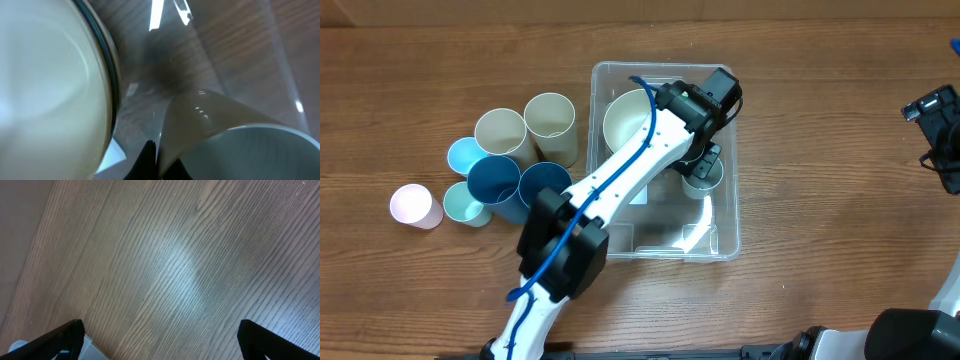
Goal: Pack container
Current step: 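Carry the grey cup into the bin's right side and release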
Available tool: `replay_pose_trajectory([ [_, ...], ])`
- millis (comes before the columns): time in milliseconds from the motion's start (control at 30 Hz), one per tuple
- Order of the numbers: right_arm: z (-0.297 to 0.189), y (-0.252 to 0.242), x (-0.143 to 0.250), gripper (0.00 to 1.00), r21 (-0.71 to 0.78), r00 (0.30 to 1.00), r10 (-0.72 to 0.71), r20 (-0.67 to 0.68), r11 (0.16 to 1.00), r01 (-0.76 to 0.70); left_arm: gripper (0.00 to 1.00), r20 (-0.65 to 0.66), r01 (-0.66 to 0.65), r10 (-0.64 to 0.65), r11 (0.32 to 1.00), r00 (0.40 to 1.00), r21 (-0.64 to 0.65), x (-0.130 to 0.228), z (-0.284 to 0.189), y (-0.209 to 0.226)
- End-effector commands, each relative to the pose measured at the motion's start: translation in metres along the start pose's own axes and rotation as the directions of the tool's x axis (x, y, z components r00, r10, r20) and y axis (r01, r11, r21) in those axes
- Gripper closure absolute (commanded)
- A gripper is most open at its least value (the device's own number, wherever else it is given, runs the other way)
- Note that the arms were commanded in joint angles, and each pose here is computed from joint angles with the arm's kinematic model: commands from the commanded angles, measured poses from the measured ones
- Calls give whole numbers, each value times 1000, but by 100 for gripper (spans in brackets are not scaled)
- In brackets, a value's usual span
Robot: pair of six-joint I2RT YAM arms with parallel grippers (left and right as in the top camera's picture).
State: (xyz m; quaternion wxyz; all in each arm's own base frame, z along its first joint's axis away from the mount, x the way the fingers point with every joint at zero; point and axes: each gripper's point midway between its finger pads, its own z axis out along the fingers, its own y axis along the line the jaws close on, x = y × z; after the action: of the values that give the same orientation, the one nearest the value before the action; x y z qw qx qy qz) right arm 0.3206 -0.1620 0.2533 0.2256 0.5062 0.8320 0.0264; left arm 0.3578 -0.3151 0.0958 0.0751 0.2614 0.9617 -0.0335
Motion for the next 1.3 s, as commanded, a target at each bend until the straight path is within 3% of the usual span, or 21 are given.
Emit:
replay_pose_trajectory([
  [0, -1, 1, -2, 0, -4, 1000, 7, 7, 1000, -7, 96, 23, 28, -28, 999, 999, -27, -6, 0, 6],
  [133, -1, 1, -2, 0, -4, 1000, 7, 7, 1000, -7, 76, 38, 29, -28, 999, 999, -42, -10, 0, 9],
  [333, -1, 1, -2, 0, -4, 1000, 7, 7, 1000, -7, 71, 59, 32, -30, 999, 998, -35, -12, -14, 8],
  [400, -1, 1, -2, 0, -4, 1000, 7, 7, 1000, -7, 68, 86, 46, -44, 999, 995, -27, -15, -42, 8],
  [567, -1, 1, -2, 0, -4, 1000, 7, 7, 1000, -7, 52, 214, 72, -56, 995, 975, -68, -12, -144, 25],
  [667, -1, 1, -2, 0, -4, 1000, 7, 7, 1000, -7, 39, 337, 213, -136, 956, 932, -203, 10, -217, 83],
  [767, -1, 1, -2, 0, -4, 1000, 7, 7, 1000, -7, 36, 389, 355, -243, 901, 889, -248, 37, -253, 136],
  [900, -1, 1, -2, 0, -4, 1000, 7, 7, 1000, -7, 31, 457, 589, -468, 791, 756, -164, 76, -288, 221],
  [1000, -1, 1, -2, 0, -4, 1000, 7, 7, 1000, -7, 29, 452, 747, -640, 658, 621, -96, 113, -292, 289],
  [1067, -1, 1, -2, 0, -4, 1000, 7, 7, 1000, -7, 30, 359, 841, -774, 537, 521, -63, 157, -267, 348],
  [1167, -1, 1, -2, 0, -4, 1000, 7, 7, 1000, -7, 32, 291, 896, -850, 436, 439, -81, 187, -245, 372],
  [1267, -1, 1, -2, 0, -4, 1000, 7, 7, 1000, -7, 32, 217, 952, -929, 279, 300, -126, 229, -222, 391],
])
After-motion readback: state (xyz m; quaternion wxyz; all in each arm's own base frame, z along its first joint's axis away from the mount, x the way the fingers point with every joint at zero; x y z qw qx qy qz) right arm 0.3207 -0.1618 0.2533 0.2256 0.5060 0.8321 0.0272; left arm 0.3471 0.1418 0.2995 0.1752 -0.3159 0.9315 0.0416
